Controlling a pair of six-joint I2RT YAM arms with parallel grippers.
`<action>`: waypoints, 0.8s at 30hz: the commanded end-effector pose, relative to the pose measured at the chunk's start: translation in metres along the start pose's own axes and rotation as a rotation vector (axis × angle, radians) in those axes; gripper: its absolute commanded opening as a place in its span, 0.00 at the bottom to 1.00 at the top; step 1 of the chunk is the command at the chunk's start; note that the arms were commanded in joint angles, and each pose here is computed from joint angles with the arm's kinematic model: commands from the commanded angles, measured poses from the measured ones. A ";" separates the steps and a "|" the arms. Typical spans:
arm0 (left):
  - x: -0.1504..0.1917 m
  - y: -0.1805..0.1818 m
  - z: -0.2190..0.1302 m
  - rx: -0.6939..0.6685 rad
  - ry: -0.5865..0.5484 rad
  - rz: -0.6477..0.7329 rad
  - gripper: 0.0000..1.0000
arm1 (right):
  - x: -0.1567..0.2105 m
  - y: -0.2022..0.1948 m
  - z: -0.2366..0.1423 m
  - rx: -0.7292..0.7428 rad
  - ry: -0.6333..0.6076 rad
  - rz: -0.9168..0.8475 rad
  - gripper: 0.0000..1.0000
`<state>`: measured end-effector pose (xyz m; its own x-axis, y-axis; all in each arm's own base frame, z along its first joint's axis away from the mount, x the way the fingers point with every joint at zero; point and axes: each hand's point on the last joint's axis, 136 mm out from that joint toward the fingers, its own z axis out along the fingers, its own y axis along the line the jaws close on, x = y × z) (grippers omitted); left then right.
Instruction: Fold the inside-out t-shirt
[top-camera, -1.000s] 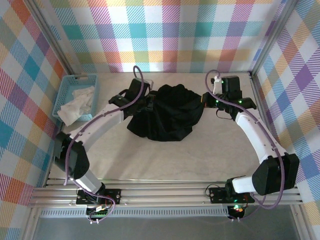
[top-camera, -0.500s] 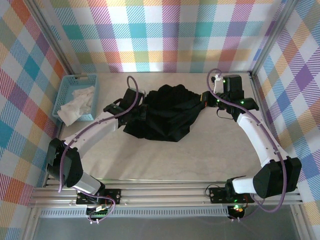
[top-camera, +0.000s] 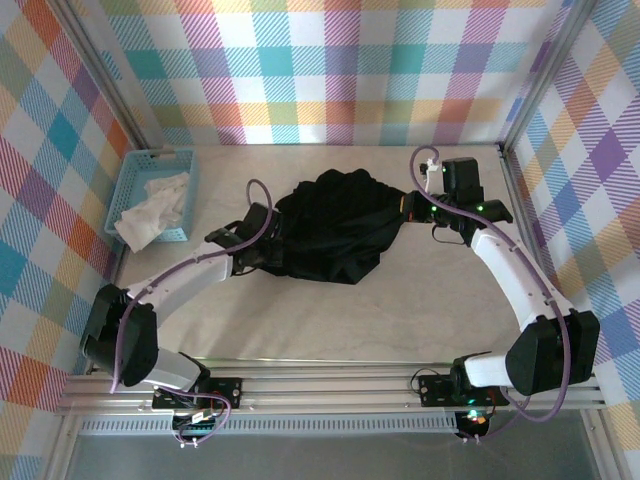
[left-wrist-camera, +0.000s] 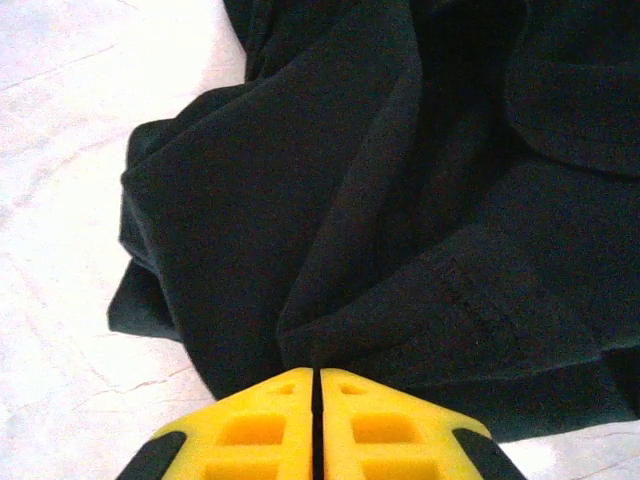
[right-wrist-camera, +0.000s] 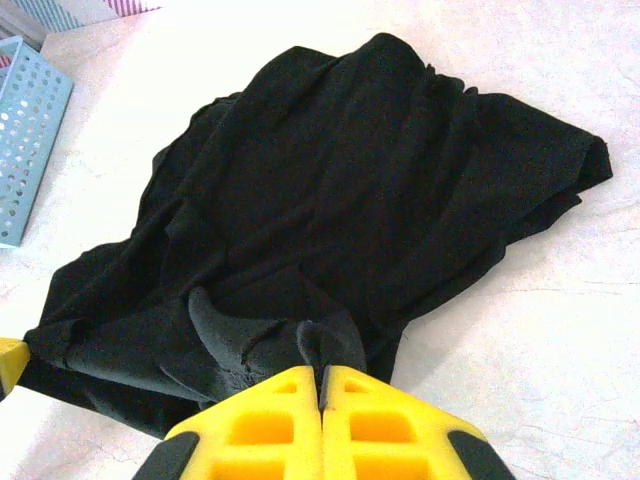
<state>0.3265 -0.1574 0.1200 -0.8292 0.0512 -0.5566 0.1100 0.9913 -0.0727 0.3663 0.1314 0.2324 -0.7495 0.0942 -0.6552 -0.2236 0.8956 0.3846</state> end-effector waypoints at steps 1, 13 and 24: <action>0.001 0.019 -0.010 -0.069 -0.024 -0.032 0.12 | -0.001 0.001 0.001 -0.011 0.002 0.002 0.00; 0.008 -0.015 -0.006 0.111 0.001 -0.019 0.35 | -0.001 0.002 0.005 -0.026 0.008 0.012 0.00; 0.002 -0.048 0.016 -0.007 0.016 0.146 0.71 | 0.001 0.004 0.009 -0.046 0.018 0.025 0.00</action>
<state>0.3196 -0.2036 0.1050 -0.8295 0.1612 -0.5346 0.2256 0.9726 -0.0567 0.3672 0.1355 0.2261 -0.7671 0.0967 -0.6342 -0.2235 0.8864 0.4054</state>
